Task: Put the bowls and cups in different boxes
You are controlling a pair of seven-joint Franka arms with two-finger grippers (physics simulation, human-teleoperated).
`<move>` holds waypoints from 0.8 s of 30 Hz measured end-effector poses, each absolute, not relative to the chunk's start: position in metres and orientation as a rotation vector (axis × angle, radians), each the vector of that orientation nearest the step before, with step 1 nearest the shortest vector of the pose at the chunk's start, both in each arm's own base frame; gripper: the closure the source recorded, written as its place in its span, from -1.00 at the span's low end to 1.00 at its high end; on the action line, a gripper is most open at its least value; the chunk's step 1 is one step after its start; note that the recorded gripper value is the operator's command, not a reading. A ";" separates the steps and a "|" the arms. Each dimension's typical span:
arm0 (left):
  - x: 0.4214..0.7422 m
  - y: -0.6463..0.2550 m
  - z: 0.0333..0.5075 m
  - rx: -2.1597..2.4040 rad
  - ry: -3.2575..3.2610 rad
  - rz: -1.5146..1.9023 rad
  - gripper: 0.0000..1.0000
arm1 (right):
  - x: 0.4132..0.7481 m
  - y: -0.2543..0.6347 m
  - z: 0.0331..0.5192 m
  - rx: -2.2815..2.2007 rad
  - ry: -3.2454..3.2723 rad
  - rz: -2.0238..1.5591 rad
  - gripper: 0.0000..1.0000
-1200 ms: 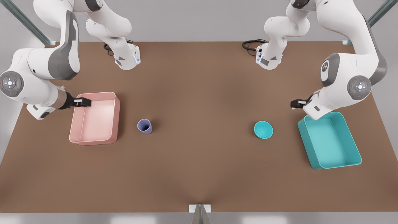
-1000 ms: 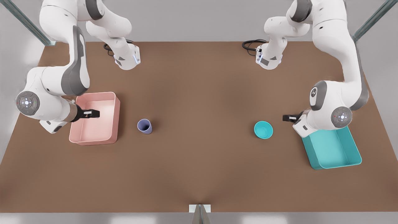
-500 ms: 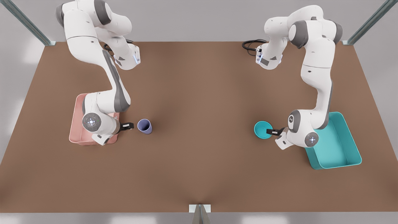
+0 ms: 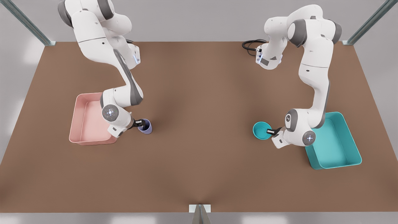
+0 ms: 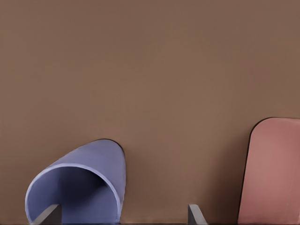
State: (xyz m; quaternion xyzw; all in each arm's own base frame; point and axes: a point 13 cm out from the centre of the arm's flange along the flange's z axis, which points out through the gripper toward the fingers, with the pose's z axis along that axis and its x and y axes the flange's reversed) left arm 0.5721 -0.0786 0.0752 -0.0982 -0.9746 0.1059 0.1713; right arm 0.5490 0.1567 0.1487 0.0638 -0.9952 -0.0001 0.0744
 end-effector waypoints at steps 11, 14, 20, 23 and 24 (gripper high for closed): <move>0.647 0.168 0.255 0.003 -2.962 0.031 0.57 | 0.541 0.156 0.111 0.112 -2.983 0.010 -1.00; 0.624 0.215 0.228 0.074 -2.894 0.009 0.57 | 0.539 0.155 0.100 0.096 -2.973 0.015 -0.97; 0.604 0.258 0.176 0.129 -2.837 0.001 0.57 | 0.541 0.157 0.091 0.077 -2.975 0.009 0.39; 0.602 0.266 0.140 0.123 -2.821 0.000 0.57 | 0.544 0.166 0.095 0.094 -2.985 -0.009 0.57; 0.601 0.268 0.128 0.122 -2.818 -0.001 0.57 | 0.546 0.167 0.095 0.097 -2.987 -0.006 0.57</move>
